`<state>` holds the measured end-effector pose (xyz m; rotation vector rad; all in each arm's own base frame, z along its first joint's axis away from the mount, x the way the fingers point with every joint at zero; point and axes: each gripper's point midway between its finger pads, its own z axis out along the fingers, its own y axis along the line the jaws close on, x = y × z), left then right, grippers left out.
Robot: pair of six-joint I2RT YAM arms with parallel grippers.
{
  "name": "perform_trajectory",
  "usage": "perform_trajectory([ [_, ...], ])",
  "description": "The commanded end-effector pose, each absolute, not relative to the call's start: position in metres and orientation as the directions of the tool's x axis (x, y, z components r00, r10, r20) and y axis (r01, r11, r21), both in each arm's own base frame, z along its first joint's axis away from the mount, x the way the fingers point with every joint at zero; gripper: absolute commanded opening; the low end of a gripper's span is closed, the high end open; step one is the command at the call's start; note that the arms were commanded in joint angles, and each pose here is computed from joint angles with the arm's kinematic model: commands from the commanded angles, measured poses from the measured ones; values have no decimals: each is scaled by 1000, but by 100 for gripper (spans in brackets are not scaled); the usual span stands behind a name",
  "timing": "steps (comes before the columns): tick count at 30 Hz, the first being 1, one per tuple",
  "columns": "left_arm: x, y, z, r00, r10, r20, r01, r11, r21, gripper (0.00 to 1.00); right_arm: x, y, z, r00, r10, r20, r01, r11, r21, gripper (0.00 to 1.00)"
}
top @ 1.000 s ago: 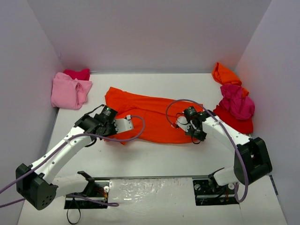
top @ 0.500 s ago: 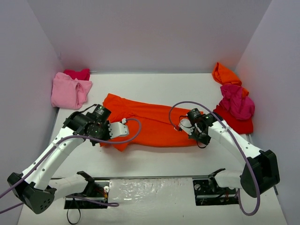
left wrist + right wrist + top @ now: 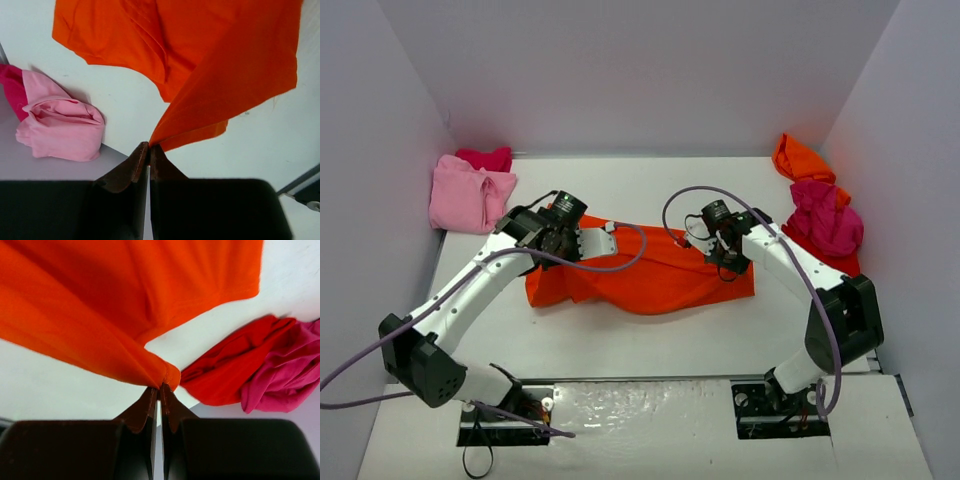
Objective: Fold and stack the t-shirts
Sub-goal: Fold the other side of the tshirt into a rectangle
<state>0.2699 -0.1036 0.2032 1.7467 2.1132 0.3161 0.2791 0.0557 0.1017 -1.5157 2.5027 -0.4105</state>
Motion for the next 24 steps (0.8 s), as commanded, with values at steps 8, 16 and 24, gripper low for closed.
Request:
perform_trajectory([
  [8,379,-103,219,-133,974,-184,812,213,543,0,357,14,98,-561,-828,-16,-770,528,-357,0],
  [16,425,-104,223,-132,971,-200,808,222,545,0,382,1,77,-597,-802,-2,-755,563,-336,0],
  [24,462,-105,207,-132,974,-182,817,211,536,0,395,9,58,-594,-805,1,-767,566,-301,0],
])
